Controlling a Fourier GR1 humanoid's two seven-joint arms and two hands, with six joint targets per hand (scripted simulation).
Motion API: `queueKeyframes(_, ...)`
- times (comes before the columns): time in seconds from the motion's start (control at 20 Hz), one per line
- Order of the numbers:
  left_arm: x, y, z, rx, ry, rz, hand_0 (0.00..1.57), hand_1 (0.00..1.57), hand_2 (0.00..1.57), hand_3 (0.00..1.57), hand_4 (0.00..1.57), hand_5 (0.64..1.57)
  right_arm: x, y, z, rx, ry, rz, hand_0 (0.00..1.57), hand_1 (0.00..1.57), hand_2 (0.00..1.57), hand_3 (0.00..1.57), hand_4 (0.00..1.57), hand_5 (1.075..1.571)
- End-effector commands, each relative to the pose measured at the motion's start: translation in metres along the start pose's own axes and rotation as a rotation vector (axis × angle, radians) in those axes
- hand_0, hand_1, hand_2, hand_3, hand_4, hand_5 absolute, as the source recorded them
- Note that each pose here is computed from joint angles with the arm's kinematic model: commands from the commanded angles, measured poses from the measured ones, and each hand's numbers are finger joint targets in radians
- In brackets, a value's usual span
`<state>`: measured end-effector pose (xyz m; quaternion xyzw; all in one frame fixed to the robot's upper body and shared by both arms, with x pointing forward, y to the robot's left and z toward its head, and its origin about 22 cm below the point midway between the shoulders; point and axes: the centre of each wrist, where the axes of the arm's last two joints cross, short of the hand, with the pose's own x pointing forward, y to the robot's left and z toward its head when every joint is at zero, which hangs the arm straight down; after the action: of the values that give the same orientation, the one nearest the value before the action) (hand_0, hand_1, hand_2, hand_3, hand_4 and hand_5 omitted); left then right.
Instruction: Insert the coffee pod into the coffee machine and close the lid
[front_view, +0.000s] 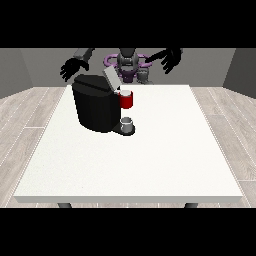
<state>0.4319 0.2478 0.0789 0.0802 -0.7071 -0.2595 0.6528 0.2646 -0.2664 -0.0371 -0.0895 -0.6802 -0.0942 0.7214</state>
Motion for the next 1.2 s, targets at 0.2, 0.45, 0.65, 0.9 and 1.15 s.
queueKeyframes(0.2, -0.072, -0.046, 0.045, 0.031, 0.111, 0.325, 0.0, 0.0, 0.0, 0.0, 0.14, 1.571, 0.024, -0.005, 0.001, 0.114, 0.005, 0.062, 0.0, 0.0, 0.0, 0.0, 0.35, 1.571)
queueKeyframes(0.45, -0.089, -0.059, 0.064, 0.007, 0.157, 0.36, 0.0, 0.0, 0.0, 0.0, 0.0, 1.571, 0.053, -0.006, -0.011, 0.186, -0.051, 0.1, 0.0, 0.0, 0.0, 0.0, 0.0, 1.571)
queueKeyframes(0.65, -0.086, -0.071, 0.069, -0.002, 0.104, 0.44, 0.0, 0.0, 0.0, 0.0, 0.0, 1.571, 0.06, -0.004, -0.018, 0.19, -0.094, 0.055, 0.0, 0.0, 0.0, 0.0, 0.0, 1.571)
queueKeyframes(0.9, -0.096, -0.07, 0.087, 0.046, 0.138, 0.463, 0.0, 0.0, 0.0, 0.0, 0.03, 1.571, 0.09, 0.005, -0.024, 0.322, -0.116, 0.105, 0.0, 0.0, 0.0, 0.0, 0.0, 1.571)
queueKeyframes(1.15, -0.074, -0.075, 0.084, -0.002, 0.067, 0.502, 0.0, 0.0, 0.0, 0.0, 0.2, 1.571, 0.084, 0.032, -0.031, 0.305, -0.151, 0.154, 0.0, 0.0, 0.0, 0.0, 0.22, 1.571)
